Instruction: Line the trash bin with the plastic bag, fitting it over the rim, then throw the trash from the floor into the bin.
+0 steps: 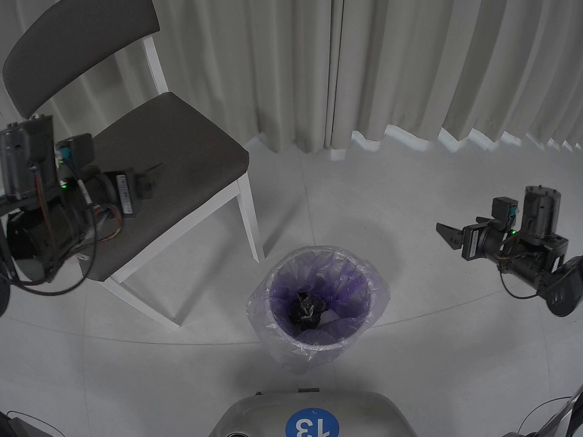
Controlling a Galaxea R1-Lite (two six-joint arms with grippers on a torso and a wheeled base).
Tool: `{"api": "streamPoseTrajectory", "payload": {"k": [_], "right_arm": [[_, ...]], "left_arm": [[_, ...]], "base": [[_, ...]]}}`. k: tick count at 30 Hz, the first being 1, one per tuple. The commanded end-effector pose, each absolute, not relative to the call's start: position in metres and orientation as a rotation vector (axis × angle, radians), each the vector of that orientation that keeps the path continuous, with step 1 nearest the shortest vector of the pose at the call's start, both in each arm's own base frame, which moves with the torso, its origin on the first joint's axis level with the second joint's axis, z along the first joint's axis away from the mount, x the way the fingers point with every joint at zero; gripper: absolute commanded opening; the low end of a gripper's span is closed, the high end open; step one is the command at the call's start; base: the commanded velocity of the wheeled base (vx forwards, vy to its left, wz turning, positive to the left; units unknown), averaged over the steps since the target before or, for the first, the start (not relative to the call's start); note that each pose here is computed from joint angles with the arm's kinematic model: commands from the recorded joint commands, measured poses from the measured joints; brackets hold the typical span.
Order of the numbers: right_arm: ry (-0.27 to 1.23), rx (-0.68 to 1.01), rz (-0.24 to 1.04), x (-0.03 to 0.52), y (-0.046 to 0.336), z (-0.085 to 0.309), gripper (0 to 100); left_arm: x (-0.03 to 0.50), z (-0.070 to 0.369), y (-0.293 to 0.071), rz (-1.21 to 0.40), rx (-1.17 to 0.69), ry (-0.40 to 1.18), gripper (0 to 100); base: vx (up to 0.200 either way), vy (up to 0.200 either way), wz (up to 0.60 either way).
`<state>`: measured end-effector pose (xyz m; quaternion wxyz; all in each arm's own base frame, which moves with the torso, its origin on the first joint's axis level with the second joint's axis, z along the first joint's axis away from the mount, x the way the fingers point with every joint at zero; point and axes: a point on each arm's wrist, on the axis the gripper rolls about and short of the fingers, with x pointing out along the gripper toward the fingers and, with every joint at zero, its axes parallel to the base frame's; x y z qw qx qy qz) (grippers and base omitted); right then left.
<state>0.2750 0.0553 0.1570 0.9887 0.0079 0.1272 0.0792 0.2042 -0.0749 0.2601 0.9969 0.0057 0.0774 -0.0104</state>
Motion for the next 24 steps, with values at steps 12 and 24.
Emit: {"api": "streamPoseTrajectory", "payload": {"k": [12,24], "right_arm": [[-0.212,0.062,0.112,0.084,0.011,0.298,100],[-0.401,0.081,0.126,-0.09,-0.013,0.272,100]], "left_arm": [[0.032,0.33,0.0,0.109,-0.059,-0.129,100],[-0.084,0.308,0.023,0.167,-0.085,-0.343,100]], "base": [[0.0,0.0,0.0],[0.0,0.0,0.0]]}}
